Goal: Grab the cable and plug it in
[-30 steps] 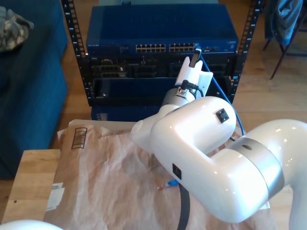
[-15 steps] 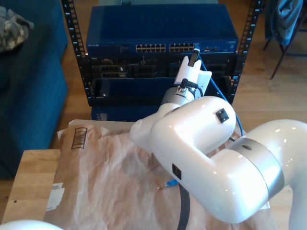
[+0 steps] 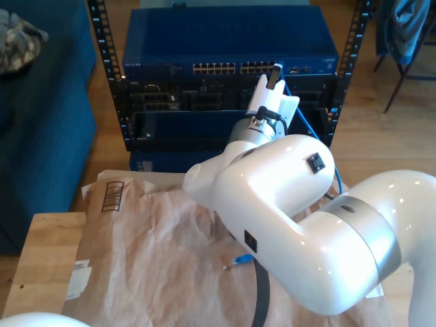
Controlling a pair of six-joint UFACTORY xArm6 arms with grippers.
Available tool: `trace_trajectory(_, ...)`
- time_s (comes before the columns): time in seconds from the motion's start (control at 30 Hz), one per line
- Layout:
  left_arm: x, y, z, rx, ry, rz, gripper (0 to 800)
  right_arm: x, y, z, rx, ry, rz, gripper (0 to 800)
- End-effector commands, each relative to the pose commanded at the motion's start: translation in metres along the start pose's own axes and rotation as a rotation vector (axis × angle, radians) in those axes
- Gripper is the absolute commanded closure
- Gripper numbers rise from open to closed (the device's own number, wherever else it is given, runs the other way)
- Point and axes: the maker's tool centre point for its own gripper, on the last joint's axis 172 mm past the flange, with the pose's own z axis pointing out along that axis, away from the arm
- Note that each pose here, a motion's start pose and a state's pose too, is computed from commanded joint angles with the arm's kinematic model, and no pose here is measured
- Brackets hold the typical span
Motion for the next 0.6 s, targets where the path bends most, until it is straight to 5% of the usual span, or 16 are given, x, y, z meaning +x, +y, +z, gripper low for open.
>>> trace_trajectory(0.23, 0.000, 0.000, 0.000, 0.000, 0.002, 0.000, 0, 0.002, 0.000, 0.001, 0.000, 0.003, -0.001, 782)
trace_trajectory(0.37, 0.000, 0.000, 0.000, 0.000, 0.000, 0.000, 0, -0.002, 0.000, -0.003, 0.000, -0.009, -0.010, 530)
trace_trajectory(0.6, 0.000, 0.000, 0.000, 0.000, 0.000, 0.000, 0, -0.006, 0.000, -0.019, -0.016, -0.030, -0.033, 434)
